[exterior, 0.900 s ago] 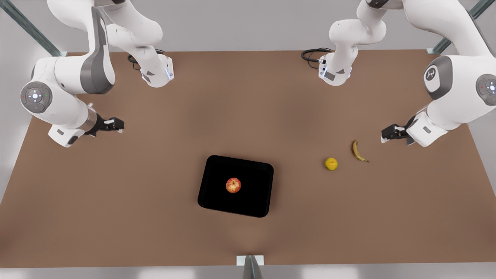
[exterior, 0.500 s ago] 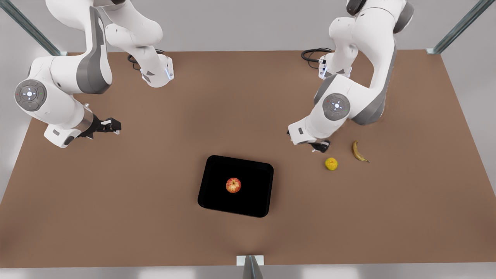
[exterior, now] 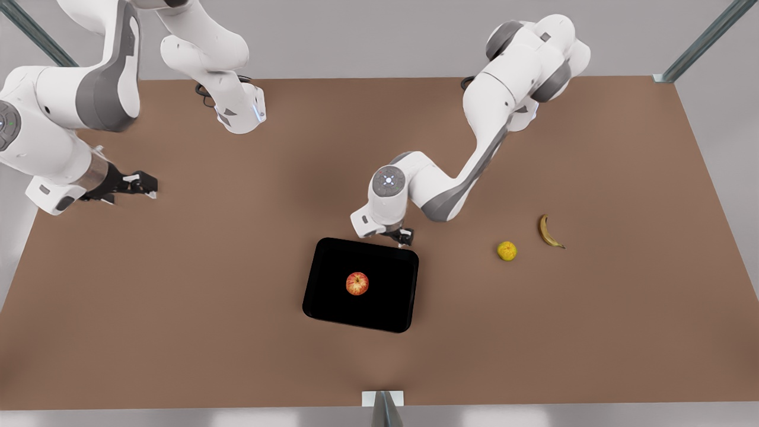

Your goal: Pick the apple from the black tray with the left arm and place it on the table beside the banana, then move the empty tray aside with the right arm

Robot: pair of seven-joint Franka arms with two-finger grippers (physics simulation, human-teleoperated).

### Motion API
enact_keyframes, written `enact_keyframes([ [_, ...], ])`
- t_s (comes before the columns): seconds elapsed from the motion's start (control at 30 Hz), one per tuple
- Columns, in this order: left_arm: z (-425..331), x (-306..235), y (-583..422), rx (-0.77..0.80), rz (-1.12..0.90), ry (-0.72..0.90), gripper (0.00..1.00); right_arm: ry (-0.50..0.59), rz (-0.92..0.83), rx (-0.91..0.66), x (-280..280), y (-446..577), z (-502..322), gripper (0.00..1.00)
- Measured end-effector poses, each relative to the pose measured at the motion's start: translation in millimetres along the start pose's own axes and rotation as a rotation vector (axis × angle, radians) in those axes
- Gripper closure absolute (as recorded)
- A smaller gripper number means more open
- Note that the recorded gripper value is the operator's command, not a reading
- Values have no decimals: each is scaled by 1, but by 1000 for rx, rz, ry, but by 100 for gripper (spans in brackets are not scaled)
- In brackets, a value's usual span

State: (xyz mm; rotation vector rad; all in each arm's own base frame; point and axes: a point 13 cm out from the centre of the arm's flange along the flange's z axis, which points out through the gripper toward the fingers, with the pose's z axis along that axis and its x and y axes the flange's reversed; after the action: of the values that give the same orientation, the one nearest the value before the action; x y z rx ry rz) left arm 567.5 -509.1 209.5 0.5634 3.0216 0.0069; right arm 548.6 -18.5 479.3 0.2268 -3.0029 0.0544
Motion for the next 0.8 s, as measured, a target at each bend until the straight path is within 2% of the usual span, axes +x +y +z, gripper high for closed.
enact_keyframes([
  [0.3,64,-61,13,-16,-175,-150,0,38,-28,1,8,11,-1,0],
  [0.4,44,-75,-27,37,-182,-226,0,44,-34,2,9,13,-1,0],
  [0.53,39,-78,-70,84,-185,-283,0,48,-31,1,11,10,-1,0],
  [0.8,76,-90,-40,20,-209,-306,0,52,-36,2,11,11,0,0],
])
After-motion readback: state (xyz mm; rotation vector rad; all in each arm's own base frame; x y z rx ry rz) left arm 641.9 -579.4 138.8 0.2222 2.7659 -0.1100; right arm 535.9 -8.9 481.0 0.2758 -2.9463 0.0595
